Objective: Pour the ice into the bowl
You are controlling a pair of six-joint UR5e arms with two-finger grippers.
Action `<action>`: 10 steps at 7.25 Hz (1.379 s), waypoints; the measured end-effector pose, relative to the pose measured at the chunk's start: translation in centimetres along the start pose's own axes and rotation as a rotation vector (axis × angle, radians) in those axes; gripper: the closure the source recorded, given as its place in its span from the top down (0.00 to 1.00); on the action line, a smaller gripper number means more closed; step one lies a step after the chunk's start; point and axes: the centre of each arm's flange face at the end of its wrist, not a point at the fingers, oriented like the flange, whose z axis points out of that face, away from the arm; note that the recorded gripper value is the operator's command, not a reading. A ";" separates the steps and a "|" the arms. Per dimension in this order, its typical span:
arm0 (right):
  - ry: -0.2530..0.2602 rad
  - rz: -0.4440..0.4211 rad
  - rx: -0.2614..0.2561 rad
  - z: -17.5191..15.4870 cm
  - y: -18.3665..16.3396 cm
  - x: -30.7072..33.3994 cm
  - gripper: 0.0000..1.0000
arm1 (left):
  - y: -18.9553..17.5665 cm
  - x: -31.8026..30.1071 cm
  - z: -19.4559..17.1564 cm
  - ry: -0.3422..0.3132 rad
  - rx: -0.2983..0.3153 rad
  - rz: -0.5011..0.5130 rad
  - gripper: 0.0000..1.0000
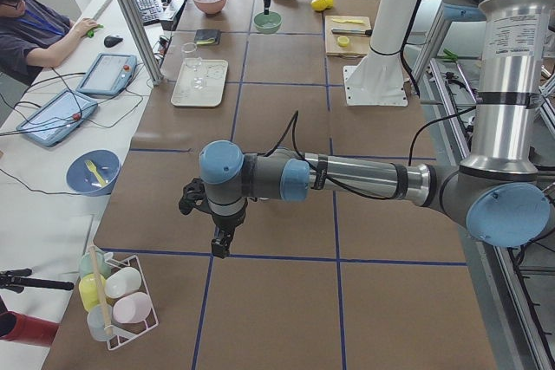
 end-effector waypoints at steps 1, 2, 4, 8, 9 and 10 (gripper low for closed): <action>0.015 -0.036 -0.002 1.0 2.5 5.2 0.00 | 0.0 0.0 0.0 0.001 0.000 0.000 1.00; 0.024 -0.064 -0.001 2.0 4.8 9.6 0.00 | 0.0 0.0 0.0 0.001 0.000 0.000 1.00; -0.001 -0.094 0.002 4.6 7.4 15.8 0.00 | 0.0 0.0 0.0 0.001 0.000 0.000 1.00; -0.053 -0.116 0.014 7.6 8.7 20.2 1.00 | 0.1 0.0 0.0 0.001 0.001 0.001 1.00; -0.055 -0.111 0.027 7.0 8.4 20.4 1.00 | 0.2 0.0 0.0 0.000 0.000 0.000 1.00; -0.053 -0.093 0.046 5.9 7.7 21.0 1.00 | 0.2 0.0 0.0 0.001 0.000 -0.001 1.00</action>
